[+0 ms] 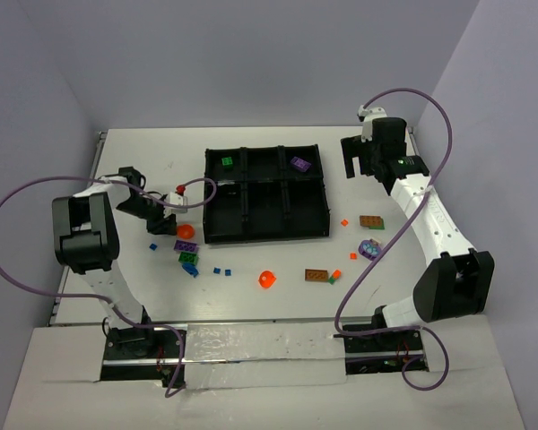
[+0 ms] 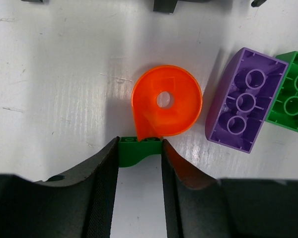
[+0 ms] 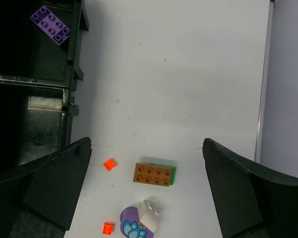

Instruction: Sort the legos into containers by color

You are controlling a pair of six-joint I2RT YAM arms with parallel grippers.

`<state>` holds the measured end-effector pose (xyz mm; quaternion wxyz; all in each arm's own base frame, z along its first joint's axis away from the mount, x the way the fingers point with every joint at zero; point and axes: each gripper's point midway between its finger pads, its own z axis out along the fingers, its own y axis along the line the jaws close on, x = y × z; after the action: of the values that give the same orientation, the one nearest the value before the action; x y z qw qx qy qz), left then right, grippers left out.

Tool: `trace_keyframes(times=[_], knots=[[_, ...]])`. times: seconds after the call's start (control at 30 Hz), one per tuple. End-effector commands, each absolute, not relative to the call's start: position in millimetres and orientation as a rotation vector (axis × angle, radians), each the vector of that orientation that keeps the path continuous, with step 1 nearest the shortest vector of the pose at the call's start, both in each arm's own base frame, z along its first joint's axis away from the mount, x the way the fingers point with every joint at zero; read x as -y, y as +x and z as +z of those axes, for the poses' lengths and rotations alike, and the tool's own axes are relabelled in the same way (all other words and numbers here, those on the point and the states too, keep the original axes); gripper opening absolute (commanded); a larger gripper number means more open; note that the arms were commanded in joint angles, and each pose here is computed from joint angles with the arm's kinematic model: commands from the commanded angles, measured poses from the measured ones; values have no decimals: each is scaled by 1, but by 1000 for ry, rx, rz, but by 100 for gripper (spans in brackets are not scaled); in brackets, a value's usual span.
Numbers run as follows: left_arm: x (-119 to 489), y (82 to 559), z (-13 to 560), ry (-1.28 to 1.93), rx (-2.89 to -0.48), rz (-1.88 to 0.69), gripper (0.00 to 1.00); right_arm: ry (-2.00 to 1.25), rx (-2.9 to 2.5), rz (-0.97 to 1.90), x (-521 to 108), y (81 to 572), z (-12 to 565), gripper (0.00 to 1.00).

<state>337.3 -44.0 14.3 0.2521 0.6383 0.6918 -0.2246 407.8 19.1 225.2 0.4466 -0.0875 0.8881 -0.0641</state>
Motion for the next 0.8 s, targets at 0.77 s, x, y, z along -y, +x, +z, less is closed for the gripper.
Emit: trace_keyframes(times=[0.77], knots=[[213, 515, 224, 728, -2026, -445, 0, -201, -2149, -156, -15, 398, 240, 100]])
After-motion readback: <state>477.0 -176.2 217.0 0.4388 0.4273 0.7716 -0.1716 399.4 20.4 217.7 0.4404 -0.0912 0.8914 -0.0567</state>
